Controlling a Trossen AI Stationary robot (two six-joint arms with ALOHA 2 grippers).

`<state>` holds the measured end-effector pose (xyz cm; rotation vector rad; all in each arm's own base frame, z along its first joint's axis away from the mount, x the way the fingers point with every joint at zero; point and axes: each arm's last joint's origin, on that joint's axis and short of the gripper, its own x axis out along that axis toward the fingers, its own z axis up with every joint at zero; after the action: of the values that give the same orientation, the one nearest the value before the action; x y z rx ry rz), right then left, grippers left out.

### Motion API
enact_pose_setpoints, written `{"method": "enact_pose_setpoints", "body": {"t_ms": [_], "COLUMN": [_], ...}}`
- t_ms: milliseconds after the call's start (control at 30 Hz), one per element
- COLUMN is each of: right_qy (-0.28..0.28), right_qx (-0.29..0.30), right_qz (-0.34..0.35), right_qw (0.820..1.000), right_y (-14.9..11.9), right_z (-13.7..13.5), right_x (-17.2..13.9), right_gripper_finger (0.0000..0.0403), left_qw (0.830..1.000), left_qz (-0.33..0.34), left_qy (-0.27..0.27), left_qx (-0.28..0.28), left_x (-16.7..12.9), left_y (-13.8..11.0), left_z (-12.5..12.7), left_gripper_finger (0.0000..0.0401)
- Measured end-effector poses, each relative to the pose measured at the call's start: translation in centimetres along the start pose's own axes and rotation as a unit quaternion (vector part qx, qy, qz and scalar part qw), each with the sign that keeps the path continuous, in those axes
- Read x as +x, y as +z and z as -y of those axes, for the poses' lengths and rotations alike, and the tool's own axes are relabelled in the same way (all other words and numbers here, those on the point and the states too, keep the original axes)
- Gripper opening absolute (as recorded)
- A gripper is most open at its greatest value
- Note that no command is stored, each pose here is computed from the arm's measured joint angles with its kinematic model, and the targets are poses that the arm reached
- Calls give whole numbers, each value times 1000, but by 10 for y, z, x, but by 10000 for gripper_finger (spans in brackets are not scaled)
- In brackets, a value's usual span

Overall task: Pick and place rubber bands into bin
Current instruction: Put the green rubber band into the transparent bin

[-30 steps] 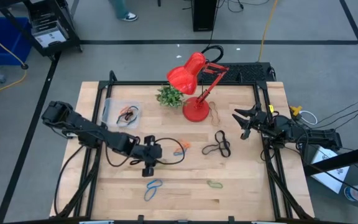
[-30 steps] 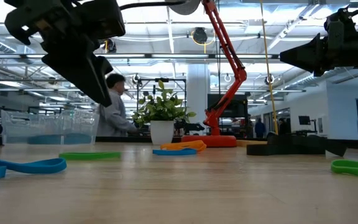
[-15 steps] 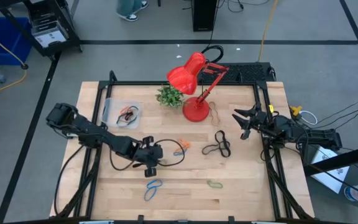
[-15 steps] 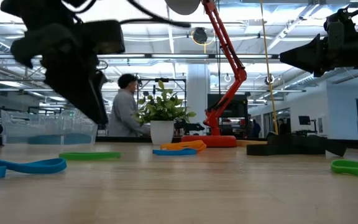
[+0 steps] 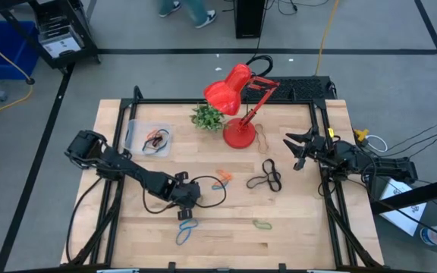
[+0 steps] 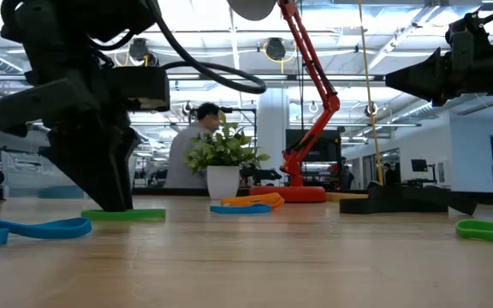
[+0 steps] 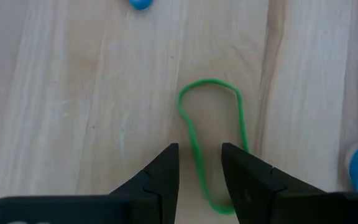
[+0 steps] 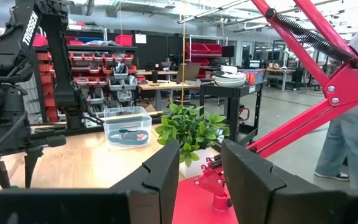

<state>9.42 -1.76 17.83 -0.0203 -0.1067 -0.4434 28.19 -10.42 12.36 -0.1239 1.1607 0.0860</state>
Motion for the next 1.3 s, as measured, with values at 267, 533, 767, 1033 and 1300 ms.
{"method": "enact_pose_setpoints", "body": {"t_ms": [267, 533, 767, 1033, 1300], "right_qy": [0, 0, 0, 0, 0], "right_qx": [0, 0, 0, 0, 0], "right_qz": [0, 0, 0, 0, 0], "right_qw": [1000, 1000, 1000, 1000, 1000], "right_y": [0, 0, 0, 0, 0], "right_z": [0, 0, 0, 0, 0], "right_x": [0, 0, 0, 0, 0], "right_gripper_finger": [114, 114, 114, 114, 114], "left_qw": [1000, 1000, 1000, 1000, 1000], "left_qz": [-6, -6, -7, -5, -4], "left_qy": [-4, -1, 0, 4, 4], "left_qx": [-5, -5, -6, -6, 21], "left_x": [1, 2, 2, 3, 3], "left_y": [-1, -1, -2, -2, -2], "left_z": [0, 0, 0, -1, -1], "left_gripper_finger": [126, 126, 126, 113, 12]}}
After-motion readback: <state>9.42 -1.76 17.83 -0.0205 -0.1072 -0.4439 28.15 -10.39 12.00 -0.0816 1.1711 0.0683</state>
